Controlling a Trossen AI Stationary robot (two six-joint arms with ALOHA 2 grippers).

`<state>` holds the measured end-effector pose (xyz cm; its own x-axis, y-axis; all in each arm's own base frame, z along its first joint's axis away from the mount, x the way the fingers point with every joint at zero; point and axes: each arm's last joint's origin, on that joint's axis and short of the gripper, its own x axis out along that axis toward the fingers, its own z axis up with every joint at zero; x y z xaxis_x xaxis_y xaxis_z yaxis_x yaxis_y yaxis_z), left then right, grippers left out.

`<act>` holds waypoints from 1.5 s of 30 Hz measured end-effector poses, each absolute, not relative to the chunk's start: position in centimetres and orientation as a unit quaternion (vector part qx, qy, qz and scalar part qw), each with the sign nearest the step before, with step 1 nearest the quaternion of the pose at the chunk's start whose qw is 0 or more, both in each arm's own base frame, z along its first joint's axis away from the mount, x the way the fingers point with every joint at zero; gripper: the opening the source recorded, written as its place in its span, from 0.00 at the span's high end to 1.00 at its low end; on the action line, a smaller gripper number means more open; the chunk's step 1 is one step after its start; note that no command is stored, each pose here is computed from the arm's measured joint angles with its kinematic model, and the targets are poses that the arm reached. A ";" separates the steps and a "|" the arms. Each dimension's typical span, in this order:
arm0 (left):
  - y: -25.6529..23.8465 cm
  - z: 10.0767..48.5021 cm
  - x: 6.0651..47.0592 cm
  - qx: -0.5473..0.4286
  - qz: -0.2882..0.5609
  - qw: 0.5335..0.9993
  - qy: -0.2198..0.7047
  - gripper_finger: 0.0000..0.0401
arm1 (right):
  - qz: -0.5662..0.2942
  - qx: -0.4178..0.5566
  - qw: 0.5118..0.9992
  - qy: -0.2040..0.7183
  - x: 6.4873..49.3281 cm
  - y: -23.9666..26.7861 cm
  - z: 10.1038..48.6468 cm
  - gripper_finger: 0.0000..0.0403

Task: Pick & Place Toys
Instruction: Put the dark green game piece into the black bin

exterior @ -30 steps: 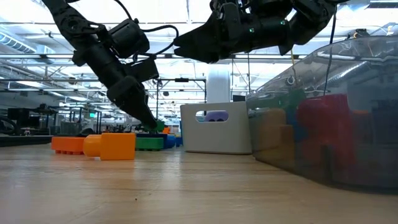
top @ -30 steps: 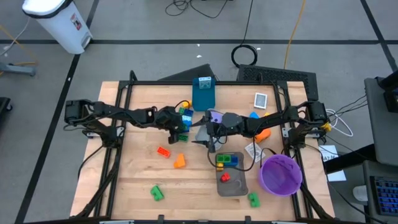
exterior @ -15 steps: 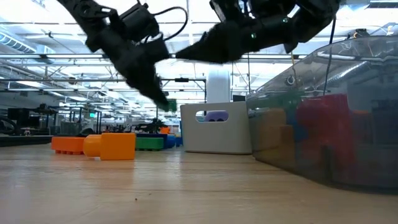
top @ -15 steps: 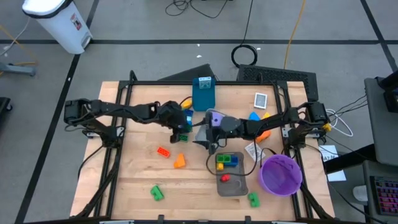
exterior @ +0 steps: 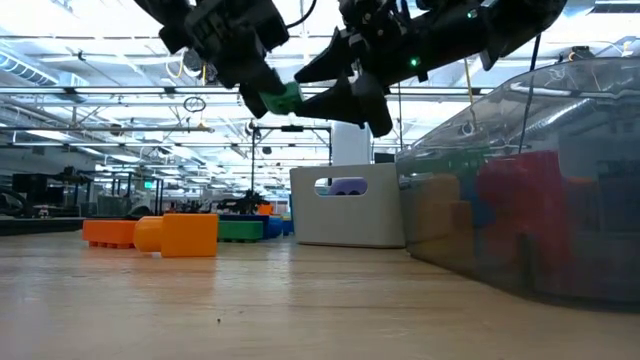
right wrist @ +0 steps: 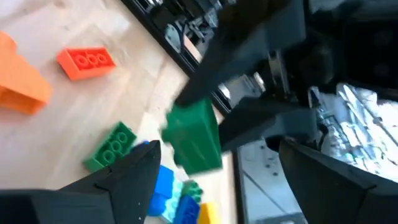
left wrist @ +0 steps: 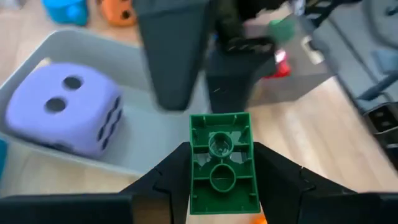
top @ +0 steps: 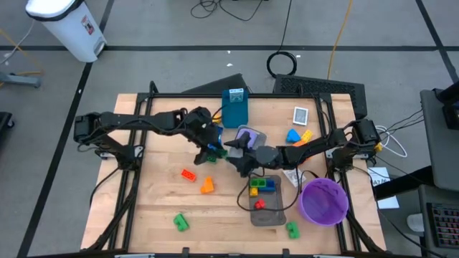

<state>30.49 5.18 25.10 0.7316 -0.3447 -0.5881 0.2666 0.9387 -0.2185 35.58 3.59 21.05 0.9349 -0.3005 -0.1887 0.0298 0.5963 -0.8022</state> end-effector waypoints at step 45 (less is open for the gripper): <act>5.9 25.3 30.5 -0.076 -0.170 0.932 0.311 0.62 | -0.042 -0.478 0.869 0.121 35.6 4.9 21.3 0.67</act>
<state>30.50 5.88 25.33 0.7487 -0.3637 -0.5542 0.2691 0.9308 -0.2472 35.57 4.93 21.29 0.9669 -0.1895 -0.1706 -0.0425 0.5399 -0.8407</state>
